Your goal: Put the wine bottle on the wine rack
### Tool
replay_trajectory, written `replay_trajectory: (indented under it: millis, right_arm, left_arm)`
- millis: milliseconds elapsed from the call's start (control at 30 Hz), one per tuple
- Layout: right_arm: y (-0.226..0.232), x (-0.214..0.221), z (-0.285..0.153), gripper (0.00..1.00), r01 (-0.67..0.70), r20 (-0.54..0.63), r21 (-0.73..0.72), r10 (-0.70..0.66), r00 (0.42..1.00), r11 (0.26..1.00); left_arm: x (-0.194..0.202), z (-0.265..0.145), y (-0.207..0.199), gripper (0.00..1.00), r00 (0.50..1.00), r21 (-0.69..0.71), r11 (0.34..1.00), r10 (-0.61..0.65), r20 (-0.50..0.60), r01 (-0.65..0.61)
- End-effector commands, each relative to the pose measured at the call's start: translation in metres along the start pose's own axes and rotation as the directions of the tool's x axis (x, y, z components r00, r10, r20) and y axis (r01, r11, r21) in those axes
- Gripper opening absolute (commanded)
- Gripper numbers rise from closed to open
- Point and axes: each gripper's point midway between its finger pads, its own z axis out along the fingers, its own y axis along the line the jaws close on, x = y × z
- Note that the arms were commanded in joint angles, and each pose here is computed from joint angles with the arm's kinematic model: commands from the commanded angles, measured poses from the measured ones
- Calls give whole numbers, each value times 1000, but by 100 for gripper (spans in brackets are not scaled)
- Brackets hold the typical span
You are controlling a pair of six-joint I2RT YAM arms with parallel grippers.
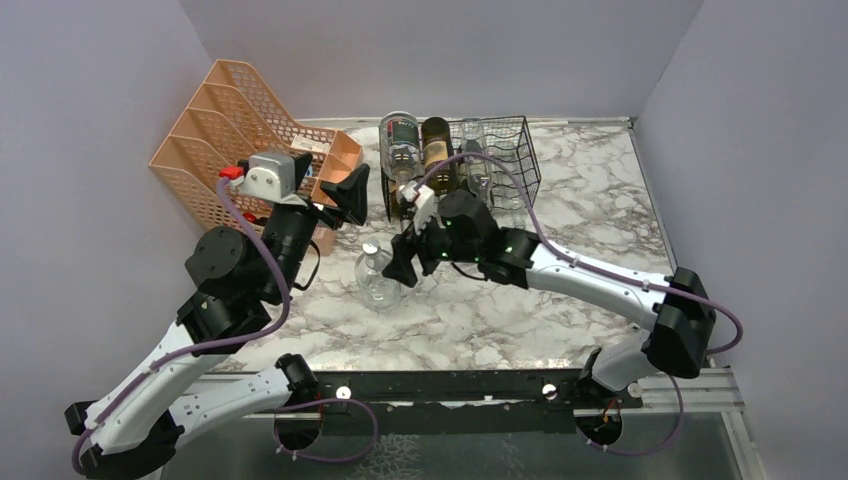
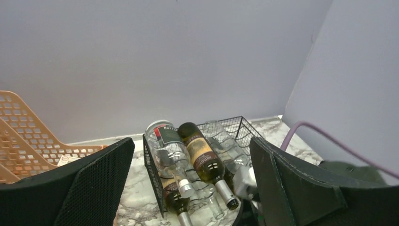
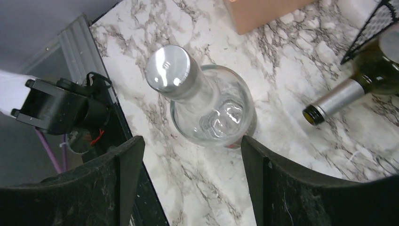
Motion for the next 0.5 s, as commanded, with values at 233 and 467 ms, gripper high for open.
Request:
replay_trajectory:
  millis: [233,467]
  right_arm:
    - [13,-37,41,74,128,46,92,-132,990,988]
    - [15,-34,60,58,188,29,115,-192,981,975]
  left_arm:
    - [-9,-6,13,99,998,-57,997,-49,47,52]
    - [-5,-3,9,99,998,-48,997,-59,37,60]
